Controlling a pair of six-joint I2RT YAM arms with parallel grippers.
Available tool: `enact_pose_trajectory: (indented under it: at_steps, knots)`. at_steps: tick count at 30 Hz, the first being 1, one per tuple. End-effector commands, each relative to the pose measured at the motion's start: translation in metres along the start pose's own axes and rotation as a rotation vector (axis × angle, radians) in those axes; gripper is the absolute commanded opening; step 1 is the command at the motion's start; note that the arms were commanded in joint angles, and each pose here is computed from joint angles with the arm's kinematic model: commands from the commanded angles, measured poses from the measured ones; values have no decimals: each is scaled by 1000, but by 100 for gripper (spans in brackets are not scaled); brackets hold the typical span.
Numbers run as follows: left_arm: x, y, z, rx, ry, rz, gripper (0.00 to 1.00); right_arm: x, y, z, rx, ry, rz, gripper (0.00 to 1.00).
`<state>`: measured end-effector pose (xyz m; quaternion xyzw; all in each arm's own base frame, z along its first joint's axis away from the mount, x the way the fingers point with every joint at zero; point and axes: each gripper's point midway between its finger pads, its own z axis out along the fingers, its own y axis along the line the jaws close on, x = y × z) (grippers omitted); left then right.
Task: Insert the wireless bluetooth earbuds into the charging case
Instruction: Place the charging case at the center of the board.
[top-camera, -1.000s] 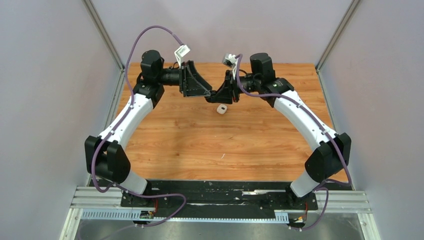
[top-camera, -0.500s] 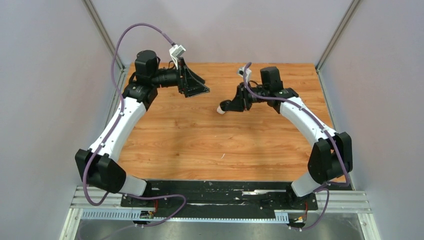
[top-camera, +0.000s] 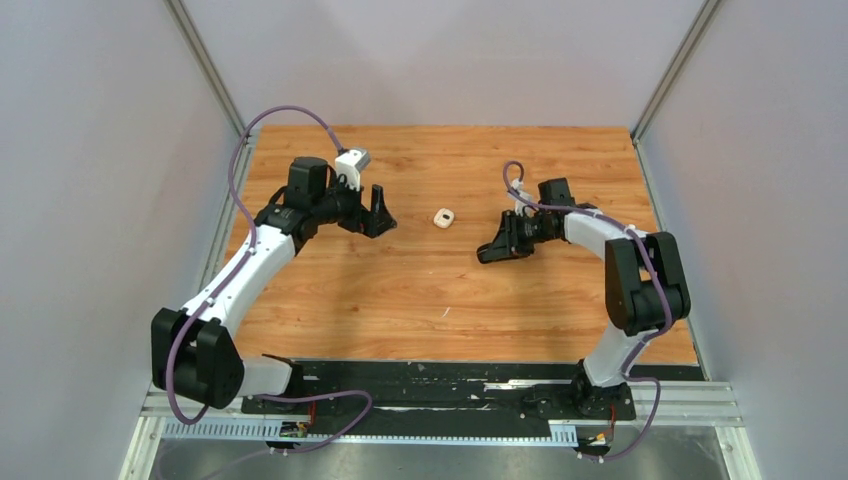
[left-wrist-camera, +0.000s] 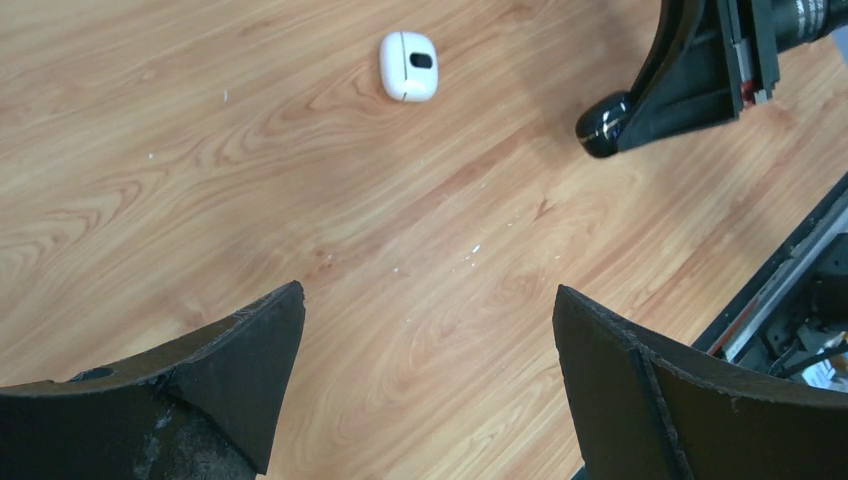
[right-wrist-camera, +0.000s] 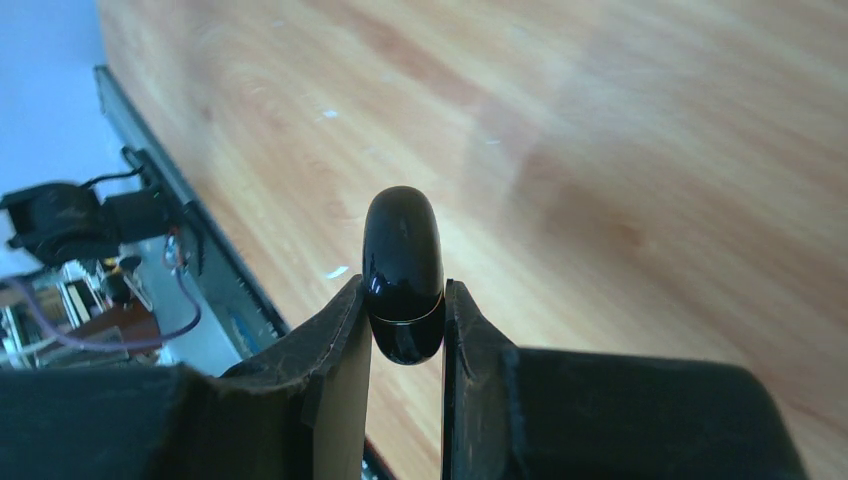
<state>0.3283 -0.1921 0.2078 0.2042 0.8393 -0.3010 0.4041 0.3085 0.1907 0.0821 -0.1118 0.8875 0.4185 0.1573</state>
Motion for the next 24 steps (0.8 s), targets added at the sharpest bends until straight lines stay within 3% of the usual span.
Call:
enact_pose_trajectory:
  at_steps: [1, 4, 5, 7, 8, 9, 14, 18, 24]
  knots:
    - [-8, 9, -5, -54, -35, 60, 100, -22, -38, 9, 85, -50, -11, 15]
    - [-8, 7, -4, -41, -36, 52, 100, -23, -45, 18, 64, -27, -13, 18]
    - [-8, 7, -4, -39, -37, 51, 100, -23, -47, 20, 59, -22, -10, 26]
    - [-8, 8, -3, -41, -37, 53, 100, -25, -51, 18, 66, -22, -5, 58]
    - [-9, 8, -4, -43, -39, 54, 100, -29, -54, 13, 88, -31, -11, 88]
    - [-10, 9, -4, -52, -39, 55, 100, -35, -60, 5, 135, -47, -10, 99]
    - [-20, 16, -11, -112, -61, 86, 100, -71, -74, -69, 353, -183, 10, 100]
    - [-39, 26, -24, -193, -121, 176, 100, -105, -73, -144, 690, -352, -27, 100]
    - [-55, 32, -31, -240, -149, 256, 100, -126, 2, -181, 565, -515, -114, 100]
